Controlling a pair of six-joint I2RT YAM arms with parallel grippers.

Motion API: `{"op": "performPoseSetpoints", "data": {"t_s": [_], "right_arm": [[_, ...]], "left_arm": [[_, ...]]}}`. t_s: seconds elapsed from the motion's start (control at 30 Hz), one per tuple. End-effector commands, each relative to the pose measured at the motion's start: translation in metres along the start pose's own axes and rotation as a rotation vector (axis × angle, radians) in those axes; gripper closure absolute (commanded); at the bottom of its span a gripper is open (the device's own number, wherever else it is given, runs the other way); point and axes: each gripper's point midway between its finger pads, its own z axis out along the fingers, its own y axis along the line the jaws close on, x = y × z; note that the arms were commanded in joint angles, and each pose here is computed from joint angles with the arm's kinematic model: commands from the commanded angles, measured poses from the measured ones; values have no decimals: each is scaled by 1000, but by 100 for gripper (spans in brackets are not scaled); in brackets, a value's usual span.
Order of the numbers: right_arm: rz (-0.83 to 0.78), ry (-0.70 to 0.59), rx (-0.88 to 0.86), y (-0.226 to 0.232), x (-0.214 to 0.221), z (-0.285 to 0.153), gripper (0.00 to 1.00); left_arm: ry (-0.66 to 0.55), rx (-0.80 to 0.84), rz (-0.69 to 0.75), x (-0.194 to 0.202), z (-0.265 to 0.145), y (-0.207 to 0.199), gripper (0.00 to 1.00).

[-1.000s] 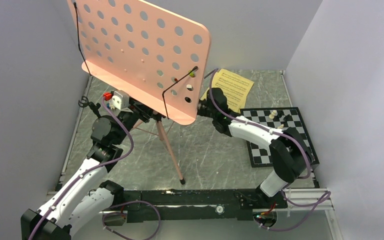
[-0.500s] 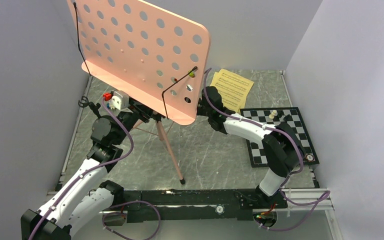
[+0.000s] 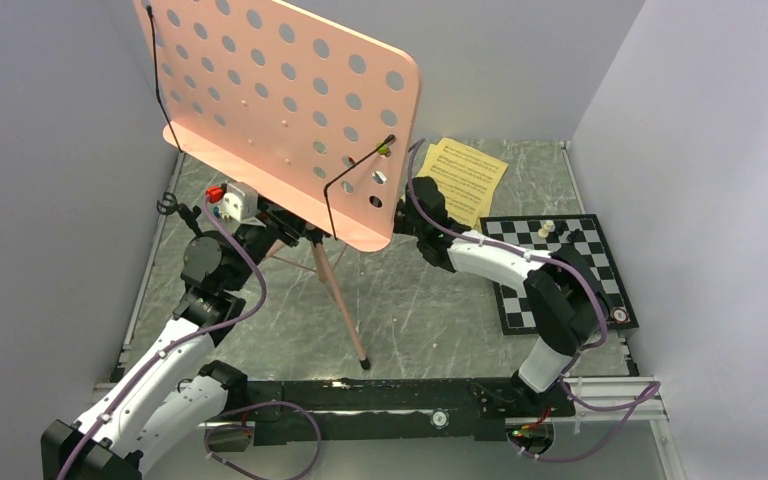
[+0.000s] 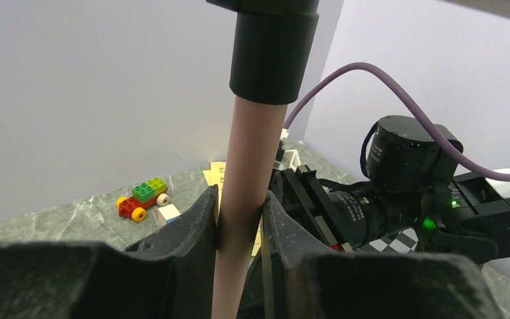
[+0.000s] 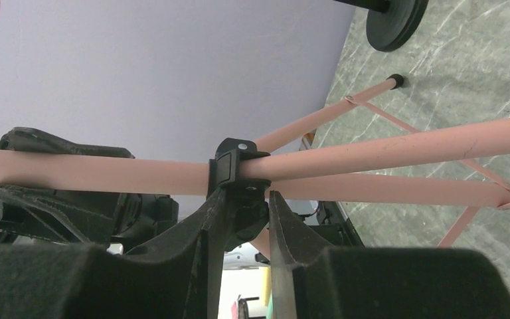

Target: Pack up the instrument practice props

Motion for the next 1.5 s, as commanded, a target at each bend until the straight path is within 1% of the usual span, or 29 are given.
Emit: {"op": "performPoseSetpoints", "data": {"t_s": [0.0, 0.07, 0.1, 0.23, 0.37, 0.4, 0.5, 0.7, 0.77, 0.8, 0.87, 0.93, 1.07, 1.1, 1.17, 1.27, 1.47], "right_arm": [[-18, 62, -36, 14, 24, -12, 72], [-16, 58, -29, 11, 25, -14, 61], [-15, 56, -29, 12, 25, -14, 59], [-10, 48, -36, 12, 23, -16, 58], [-17, 47, -30, 12, 20, -14, 60], [-20, 48, -34, 13, 20, -13, 62], [-33, 54, -29, 13, 16, -8, 70], [-177, 58, -15, 18, 10, 1, 95], [-234, 65, 1, 15, 9, 3, 100], [-264, 65, 5, 12, 10, 4, 100], [-343, 47, 18, 8, 6, 6, 100], [-483, 16, 50, 1, 2, 6, 100], [-825, -128, 127, -12, -12, -1, 100], [-918, -182, 115, -7, -17, -4, 100], [-1076, -247, 122, -8, -20, -8, 100], [-1303, -282, 163, -9, -22, -6, 100], [-1745, -336, 323, -12, -17, 1, 100]], "left_arm": [[214, -68, -80, 64, -17, 13, 100], [213, -70, -81, 64, -17, 13, 100], [213, -69, -82, 64, -17, 13, 100], [216, -66, -85, 65, -17, 12, 100], [212, -68, -83, 64, -18, 13, 100], [213, -68, -85, 64, -18, 12, 100], [215, -65, -91, 65, -18, 12, 100], [219, -59, -103, 67, -17, 10, 100], [220, -58, -106, 67, -17, 10, 100], [224, -57, -109, 70, -17, 10, 100], [226, -54, -116, 71, -17, 10, 100], [232, -50, -124, 73, -16, 9, 100], [241, -47, -134, 76, -17, 8, 100], [242, -47, -134, 77, -17, 8, 100], [247, -48, -135, 79, -19, 8, 100], [249, -54, -132, 79, -20, 9, 100], [268, -68, -138, 86, -24, 12, 100]]}}
